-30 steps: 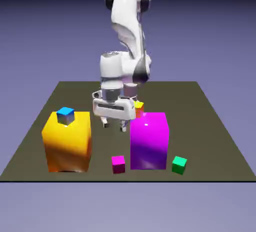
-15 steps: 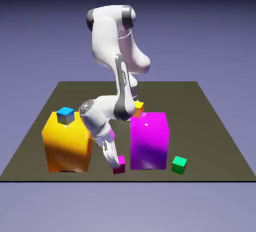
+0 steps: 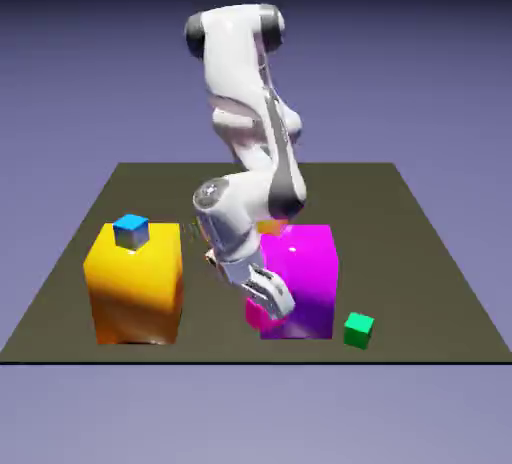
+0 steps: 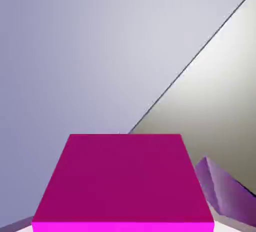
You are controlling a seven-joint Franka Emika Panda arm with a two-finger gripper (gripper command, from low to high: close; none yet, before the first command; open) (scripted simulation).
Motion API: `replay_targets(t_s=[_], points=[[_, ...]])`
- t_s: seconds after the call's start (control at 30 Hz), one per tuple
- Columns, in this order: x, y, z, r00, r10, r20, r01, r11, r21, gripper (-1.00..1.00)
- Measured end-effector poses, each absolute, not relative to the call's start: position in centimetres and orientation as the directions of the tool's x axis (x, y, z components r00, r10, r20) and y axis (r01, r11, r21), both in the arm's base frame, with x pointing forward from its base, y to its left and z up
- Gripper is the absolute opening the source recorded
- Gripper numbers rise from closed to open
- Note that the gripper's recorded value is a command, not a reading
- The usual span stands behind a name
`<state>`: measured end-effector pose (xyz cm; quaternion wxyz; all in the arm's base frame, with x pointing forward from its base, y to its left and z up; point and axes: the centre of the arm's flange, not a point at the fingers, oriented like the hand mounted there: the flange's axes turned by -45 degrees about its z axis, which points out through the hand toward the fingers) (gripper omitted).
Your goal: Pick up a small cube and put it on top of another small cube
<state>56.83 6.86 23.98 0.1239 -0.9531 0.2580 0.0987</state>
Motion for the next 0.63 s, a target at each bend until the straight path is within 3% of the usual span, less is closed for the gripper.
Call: replay_targets(t_s=[0.17, 0.37, 0.53, 0.57, 0.63], points=[[56.1, 18.5, 24.8, 0.967, 0.020, -0.255, -0.016, -0.990, -0.138, -1.00], [53.3, 26.8, 24.7, 0.837, 0.433, -0.336, 0.449, -0.893, -0.031, -1.00], [51.8, 24.2, 17.7, 0.842, 0.387, -0.375, 0.416, -0.909, -0.002, -1.00], [51.6, 24.1, 17.1, 0.842, 0.387, -0.375, 0.417, -0.909, -0.003, 1.00], [51.6, 24.1, 17.1, 0.842, 0.387, -0.375, 0.418, -0.909, 0.000, 1.00]])
